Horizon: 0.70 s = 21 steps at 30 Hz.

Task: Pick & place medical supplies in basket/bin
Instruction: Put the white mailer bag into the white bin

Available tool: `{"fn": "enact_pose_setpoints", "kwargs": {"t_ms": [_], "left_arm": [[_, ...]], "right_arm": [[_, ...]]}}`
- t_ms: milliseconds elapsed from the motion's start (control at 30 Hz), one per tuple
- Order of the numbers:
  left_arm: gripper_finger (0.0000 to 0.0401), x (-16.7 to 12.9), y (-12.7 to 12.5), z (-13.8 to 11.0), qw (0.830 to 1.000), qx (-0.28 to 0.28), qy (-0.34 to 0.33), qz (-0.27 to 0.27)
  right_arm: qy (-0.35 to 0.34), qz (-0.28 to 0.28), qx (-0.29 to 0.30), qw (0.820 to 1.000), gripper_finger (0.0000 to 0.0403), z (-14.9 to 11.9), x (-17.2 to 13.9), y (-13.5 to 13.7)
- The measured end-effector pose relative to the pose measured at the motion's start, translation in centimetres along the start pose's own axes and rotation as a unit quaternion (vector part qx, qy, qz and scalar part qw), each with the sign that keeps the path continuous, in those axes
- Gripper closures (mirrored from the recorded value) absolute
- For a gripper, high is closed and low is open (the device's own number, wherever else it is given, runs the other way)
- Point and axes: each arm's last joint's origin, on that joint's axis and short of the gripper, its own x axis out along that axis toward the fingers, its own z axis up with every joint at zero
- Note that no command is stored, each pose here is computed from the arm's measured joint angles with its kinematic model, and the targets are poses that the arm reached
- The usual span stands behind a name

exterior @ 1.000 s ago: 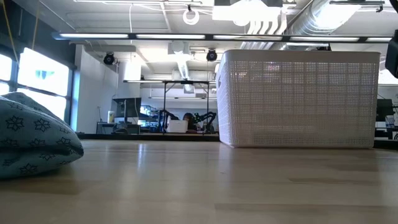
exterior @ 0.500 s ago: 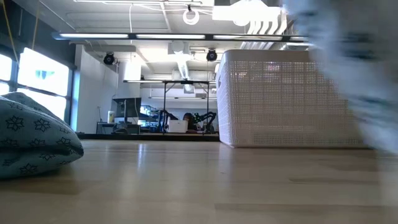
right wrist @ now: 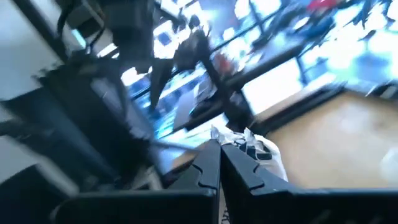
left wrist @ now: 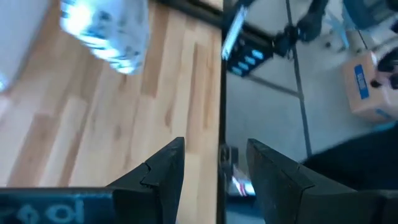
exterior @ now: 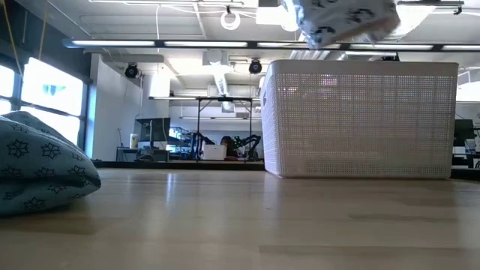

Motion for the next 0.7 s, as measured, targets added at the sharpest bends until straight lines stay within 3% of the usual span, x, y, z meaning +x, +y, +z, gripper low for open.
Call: {"fn": "enact_pose_setpoints", "kwargs": {"t_ms": [200, 333, 500, 700], "left_arm": [[0.0197, -0.6, 0.7, 2.5, 0.995, 0.009, -0.100, -0.020], [0.0197, -2.2, 1.8, 4.3, 0.983, 0.038, -0.177, -0.022], [0.0197, -4.5, 4.0, 5.5, 0.971, 0.054, -0.233, 0.011], [0.0197, -6.4, 6.1, 6.3, 0.962, 0.067, -0.262, 0.039]], "right_arm": [[-0.044, -0.068, -0.089, 0.993, 0.0402, 8.0, -0.9, 1.1], [-0.024, -0.153, -0.142, 0.978, 0.0402, 11.8, -2.8, 0.8], [0.025, -0.263, -0.137, 0.955, 0.0402, 13.7, -4.9, -0.9], [0.020, -0.324, -0.111, 0.939, 0.0403, 14.7, -5.9, -2.7]]}}
